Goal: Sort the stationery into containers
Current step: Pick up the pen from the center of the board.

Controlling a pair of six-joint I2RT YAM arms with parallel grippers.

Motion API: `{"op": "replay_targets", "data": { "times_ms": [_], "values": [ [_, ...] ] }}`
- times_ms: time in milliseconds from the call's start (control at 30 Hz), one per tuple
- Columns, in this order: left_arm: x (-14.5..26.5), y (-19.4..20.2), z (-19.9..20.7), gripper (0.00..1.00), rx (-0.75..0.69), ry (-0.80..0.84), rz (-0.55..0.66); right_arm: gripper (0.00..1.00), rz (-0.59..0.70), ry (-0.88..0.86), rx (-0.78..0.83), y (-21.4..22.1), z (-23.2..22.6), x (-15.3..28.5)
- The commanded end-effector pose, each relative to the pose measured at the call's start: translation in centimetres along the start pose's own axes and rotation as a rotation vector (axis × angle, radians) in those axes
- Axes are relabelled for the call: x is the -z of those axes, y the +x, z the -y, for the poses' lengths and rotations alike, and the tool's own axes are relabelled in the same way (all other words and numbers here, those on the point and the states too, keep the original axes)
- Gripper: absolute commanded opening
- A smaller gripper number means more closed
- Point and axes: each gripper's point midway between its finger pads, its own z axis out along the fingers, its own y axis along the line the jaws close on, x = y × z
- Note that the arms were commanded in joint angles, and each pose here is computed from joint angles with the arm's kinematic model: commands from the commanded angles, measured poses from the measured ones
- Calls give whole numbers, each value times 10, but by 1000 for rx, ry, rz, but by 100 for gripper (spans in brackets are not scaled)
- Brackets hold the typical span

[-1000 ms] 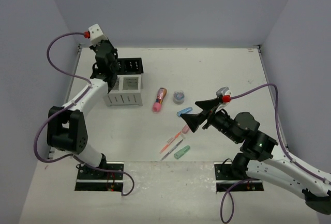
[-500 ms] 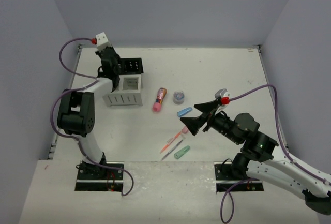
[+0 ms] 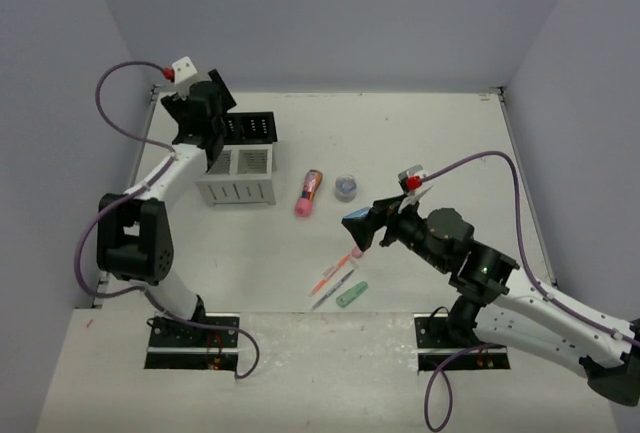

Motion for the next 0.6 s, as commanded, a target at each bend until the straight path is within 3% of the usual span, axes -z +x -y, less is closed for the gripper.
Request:
{"op": "replay_targets", "data": {
  "times_ms": [0, 100, 233, 467, 567],
  "values": [
    [87, -106, 21, 100, 138, 156, 46, 99, 40, 196, -129, -23, 22, -6],
    [153, -99, 26, 100, 74, 305, -21, 99, 18, 305, -209, -15, 37, -8],
    [211, -57, -5, 100, 16, 390, -92, 99, 14, 317, -238, -9, 42, 3],
    [242, 69, -13, 97, -181, 558, -400, 97, -7, 347, -213, -1, 58, 44],
    [250, 96, -14, 96, -227, 570, -447, 94, -75, 335, -210, 7, 55, 55]
  ]
}}
